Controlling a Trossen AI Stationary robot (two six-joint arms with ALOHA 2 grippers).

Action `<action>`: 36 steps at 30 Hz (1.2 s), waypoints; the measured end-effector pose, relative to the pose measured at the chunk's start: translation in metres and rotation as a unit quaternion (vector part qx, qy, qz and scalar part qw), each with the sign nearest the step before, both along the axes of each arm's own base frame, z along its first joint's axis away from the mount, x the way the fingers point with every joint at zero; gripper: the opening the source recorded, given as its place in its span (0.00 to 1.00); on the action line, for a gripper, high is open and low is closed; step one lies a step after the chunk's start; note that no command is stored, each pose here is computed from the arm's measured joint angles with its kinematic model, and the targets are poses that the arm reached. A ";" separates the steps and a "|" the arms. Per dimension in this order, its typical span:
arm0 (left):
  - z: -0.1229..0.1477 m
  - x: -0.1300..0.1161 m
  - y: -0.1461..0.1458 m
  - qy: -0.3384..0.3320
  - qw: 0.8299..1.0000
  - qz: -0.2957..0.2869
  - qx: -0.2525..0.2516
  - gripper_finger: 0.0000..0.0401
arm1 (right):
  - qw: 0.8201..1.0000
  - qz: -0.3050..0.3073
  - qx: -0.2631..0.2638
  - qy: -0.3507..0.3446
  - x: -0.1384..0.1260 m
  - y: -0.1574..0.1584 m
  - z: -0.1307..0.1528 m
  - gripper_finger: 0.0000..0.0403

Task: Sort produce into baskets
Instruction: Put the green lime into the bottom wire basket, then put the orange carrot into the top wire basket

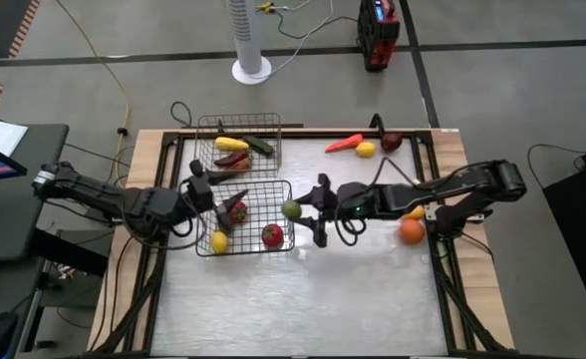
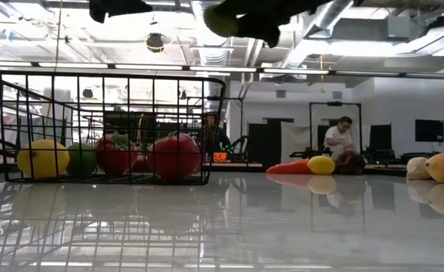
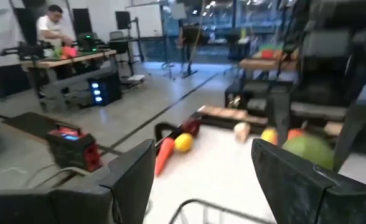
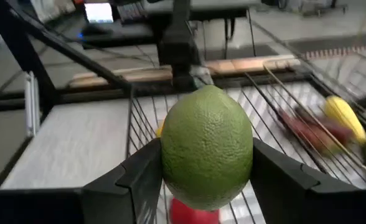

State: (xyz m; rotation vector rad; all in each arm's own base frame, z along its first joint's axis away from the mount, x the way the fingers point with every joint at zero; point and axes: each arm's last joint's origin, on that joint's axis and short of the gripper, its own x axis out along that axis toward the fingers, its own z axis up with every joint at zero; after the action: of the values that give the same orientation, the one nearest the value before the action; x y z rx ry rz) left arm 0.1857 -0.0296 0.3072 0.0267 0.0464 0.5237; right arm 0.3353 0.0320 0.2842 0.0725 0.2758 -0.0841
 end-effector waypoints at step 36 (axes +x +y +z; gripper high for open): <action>0.011 -0.013 -0.004 0.001 0.999 -0.009 0.054 0.63 | 0.917 -0.220 -0.033 0.330 -0.035 -0.162 -0.030 0.82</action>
State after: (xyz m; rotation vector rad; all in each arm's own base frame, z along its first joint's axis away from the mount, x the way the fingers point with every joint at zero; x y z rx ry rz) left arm 0.1727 -0.0336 0.3177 0.1323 0.0206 0.5072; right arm 0.3004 -0.1305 0.2540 0.0362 0.9330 -0.5728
